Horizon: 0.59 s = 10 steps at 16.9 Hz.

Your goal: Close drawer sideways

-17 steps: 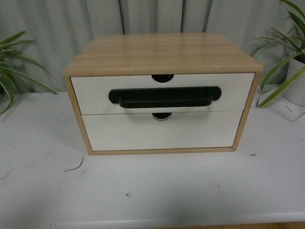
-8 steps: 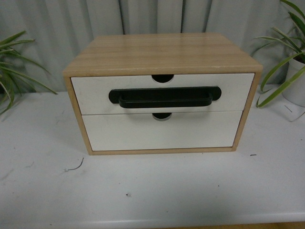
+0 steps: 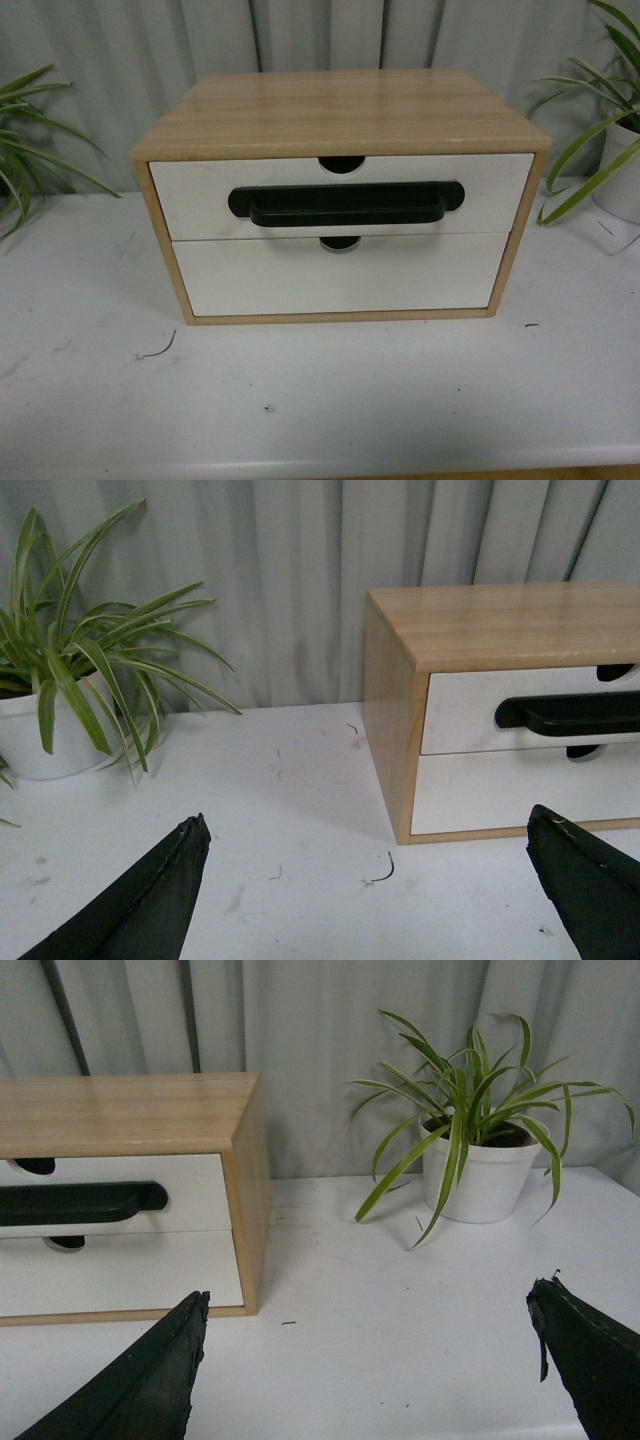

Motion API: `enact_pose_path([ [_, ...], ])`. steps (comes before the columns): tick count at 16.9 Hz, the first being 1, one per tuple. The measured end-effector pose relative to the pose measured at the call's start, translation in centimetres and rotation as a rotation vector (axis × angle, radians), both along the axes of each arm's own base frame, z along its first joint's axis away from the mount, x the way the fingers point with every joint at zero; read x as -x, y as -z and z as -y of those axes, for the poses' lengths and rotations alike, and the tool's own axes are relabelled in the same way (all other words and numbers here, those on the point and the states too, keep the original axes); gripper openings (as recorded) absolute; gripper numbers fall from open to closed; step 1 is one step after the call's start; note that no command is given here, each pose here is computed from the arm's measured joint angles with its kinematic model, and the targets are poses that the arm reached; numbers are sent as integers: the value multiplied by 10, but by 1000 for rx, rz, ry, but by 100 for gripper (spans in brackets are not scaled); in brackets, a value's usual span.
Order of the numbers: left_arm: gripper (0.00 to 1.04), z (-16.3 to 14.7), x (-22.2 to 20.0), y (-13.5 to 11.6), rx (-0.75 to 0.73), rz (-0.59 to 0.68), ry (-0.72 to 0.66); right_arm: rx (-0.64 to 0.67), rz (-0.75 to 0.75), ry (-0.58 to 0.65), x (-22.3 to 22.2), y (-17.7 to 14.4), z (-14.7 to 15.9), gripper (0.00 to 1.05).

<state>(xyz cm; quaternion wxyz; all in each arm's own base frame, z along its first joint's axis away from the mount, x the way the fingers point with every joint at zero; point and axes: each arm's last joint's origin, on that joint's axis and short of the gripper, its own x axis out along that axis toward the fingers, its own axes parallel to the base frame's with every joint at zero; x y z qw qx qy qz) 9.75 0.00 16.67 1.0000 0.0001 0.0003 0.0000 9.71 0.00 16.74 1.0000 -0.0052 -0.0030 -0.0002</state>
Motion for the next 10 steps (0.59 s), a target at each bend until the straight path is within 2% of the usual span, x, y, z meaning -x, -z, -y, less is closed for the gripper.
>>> enact_pose_path([
  [10,98,0,0,0,0,0,0,0,0,0,0,0,0,98],
])
